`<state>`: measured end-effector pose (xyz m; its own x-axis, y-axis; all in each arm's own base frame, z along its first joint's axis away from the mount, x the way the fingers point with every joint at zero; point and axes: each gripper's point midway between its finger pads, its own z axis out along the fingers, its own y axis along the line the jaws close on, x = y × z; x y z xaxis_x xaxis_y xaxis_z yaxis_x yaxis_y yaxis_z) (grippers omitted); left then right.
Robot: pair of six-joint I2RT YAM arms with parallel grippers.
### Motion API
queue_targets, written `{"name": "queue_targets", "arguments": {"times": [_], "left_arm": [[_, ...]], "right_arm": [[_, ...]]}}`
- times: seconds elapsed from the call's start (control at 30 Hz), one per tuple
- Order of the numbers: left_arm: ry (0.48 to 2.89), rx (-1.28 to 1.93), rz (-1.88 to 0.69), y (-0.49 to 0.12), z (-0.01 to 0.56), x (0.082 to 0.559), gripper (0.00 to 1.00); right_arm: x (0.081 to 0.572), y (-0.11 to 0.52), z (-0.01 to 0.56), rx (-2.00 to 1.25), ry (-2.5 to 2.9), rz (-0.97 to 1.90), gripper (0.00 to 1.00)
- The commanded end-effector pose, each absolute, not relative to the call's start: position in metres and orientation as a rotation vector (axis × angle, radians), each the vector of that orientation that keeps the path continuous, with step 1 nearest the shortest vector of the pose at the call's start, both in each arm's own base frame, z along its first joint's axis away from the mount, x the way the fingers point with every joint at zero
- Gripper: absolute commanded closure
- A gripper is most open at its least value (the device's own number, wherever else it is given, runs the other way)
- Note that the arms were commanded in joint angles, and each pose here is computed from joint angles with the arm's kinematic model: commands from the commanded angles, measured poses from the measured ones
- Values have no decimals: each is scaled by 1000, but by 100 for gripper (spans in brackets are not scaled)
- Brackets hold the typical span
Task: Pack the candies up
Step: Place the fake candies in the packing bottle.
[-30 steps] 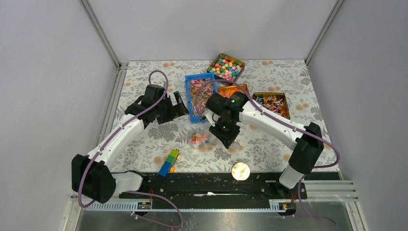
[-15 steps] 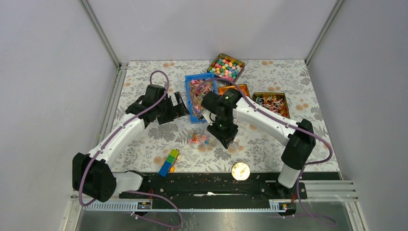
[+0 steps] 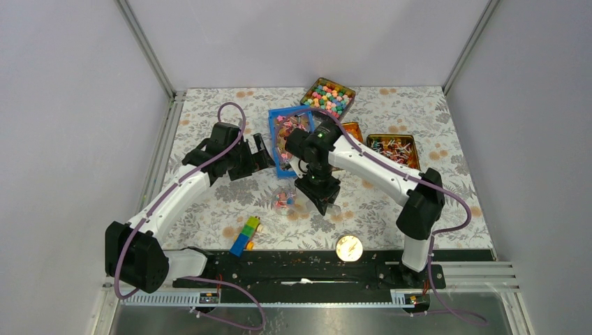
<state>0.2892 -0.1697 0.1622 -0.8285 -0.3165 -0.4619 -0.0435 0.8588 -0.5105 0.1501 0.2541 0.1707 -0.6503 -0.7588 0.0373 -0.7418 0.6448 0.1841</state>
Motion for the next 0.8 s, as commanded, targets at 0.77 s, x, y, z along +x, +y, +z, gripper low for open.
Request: {"name": "queue_targets", "arguments": {"times": [0.77], "left_arm": [[2403, -231, -703, -172, 185, 295, 1]], "right_arm": [[129, 251, 188, 1135, -2694, -221, 100]]}}
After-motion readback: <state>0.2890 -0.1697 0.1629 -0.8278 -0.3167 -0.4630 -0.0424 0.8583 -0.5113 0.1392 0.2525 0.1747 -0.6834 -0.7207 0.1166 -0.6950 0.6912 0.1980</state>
